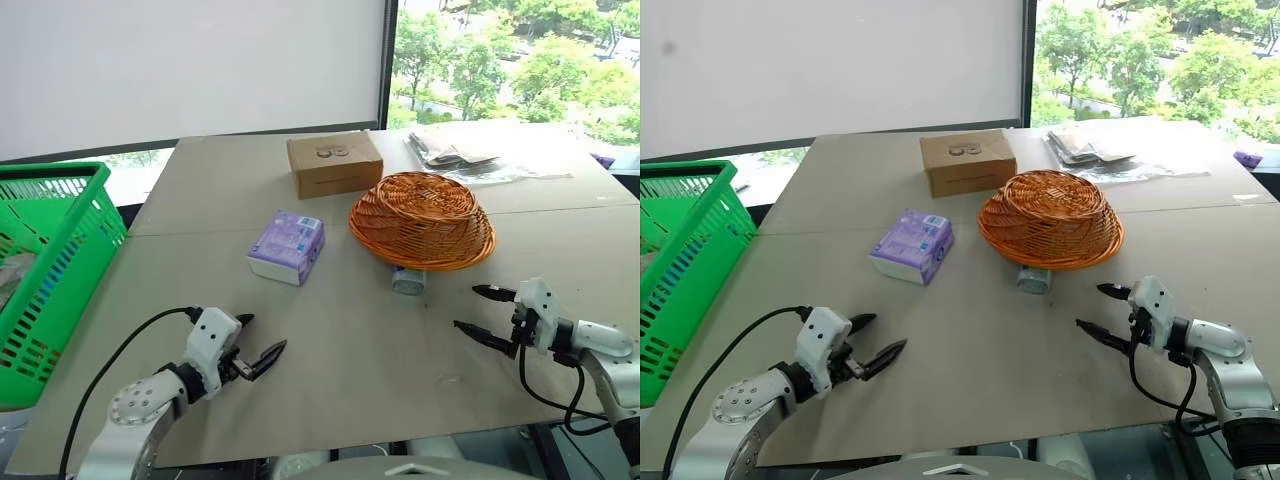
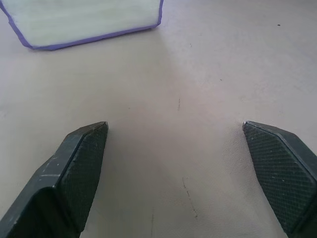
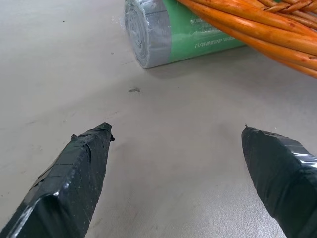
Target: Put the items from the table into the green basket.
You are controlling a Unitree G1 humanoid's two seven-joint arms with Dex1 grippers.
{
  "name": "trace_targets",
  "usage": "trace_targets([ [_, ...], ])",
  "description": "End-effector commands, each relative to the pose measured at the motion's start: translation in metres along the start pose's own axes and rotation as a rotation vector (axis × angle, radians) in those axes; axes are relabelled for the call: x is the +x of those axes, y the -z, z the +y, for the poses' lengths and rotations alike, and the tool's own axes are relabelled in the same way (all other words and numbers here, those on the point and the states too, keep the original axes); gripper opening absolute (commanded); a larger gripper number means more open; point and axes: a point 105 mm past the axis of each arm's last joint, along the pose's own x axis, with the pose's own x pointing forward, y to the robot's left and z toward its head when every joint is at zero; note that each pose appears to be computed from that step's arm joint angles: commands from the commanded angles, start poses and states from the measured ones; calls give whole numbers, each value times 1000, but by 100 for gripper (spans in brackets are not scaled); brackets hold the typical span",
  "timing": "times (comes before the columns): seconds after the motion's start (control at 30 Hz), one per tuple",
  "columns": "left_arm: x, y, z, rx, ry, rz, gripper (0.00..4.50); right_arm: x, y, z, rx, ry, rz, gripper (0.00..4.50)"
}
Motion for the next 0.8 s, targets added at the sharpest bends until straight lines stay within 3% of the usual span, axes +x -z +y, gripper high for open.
trace_targets([
  [0.03, -1, -10, -1, 4, 8, -34, 449, -2, -8, -4, -42, 13, -25, 450],
  [0.53, 1, -11, -3, -10, 11, -42, 449, 1, -5, -5, -61, 68, -20, 450],
  [0.63, 0, -12, -4, -3, 15, -40, 449, 2, -6, -20, -138, 222, -3, 450],
  [0.8, -2, -26, -7, -13, 47, -78, 449, 6, -20, -28, -506, 451, -22, 450],
])
